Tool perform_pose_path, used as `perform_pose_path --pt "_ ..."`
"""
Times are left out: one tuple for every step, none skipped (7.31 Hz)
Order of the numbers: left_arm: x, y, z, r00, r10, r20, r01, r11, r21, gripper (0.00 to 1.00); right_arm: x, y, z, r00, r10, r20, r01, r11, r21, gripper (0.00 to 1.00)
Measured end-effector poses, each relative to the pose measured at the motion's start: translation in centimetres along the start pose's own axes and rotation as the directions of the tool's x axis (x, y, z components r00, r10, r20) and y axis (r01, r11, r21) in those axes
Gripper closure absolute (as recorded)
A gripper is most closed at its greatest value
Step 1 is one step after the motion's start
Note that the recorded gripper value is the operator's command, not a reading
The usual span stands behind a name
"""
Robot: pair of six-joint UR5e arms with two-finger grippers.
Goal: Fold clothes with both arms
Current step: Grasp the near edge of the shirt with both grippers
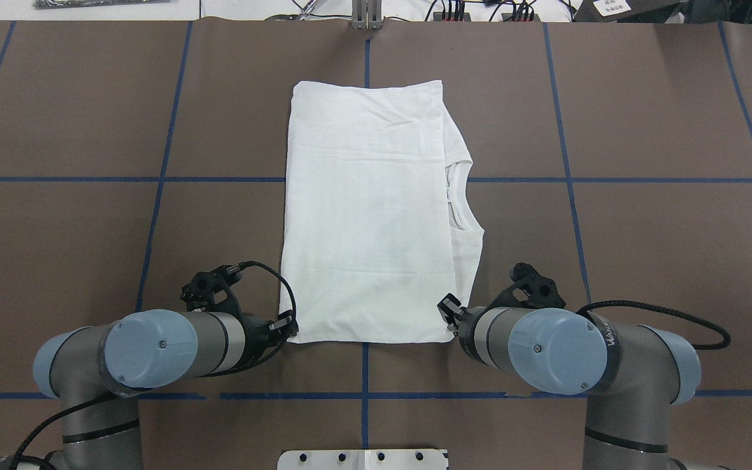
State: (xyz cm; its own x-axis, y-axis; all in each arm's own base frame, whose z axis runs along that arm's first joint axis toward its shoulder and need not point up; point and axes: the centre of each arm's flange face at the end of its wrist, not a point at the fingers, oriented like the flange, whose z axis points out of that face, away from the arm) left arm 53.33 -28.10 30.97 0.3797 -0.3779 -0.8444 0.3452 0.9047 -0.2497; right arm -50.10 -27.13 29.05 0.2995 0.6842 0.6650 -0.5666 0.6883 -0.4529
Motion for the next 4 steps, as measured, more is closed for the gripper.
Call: perform_pose_path --pt "-0.05 -0.01 0.06 1.000 -0.002 0.003 0.002 1.000 0.002 1.00 -0.01 0.02 -0.03 1.000 0.000 0.000 0.000 1.000 0.000 1.00" --pt "-0.03 0.06 0.03 1.000 -0.002 0.002 0.002 1.000 0.002 1.00 -0.01 0.02 -0.03 1.000 0.000 0.001 0.000 1.000 -0.001 1.00" --pt "0.05 0.11 -0.18 1.000 -0.002 -0.002 0.002 1.000 0.001 1.00 -0.01 0.01 -0.03 1.000 0.001 0.001 -0.001 1.000 0.000 1.00" --pt "0.32 0.21 -0.71 1.000 -0.006 -0.012 0.006 1.000 -0.002 1.00 -0.01 -0.03 -0.05 1.000 0.001 0.001 -0.001 1.000 0.000 1.00"
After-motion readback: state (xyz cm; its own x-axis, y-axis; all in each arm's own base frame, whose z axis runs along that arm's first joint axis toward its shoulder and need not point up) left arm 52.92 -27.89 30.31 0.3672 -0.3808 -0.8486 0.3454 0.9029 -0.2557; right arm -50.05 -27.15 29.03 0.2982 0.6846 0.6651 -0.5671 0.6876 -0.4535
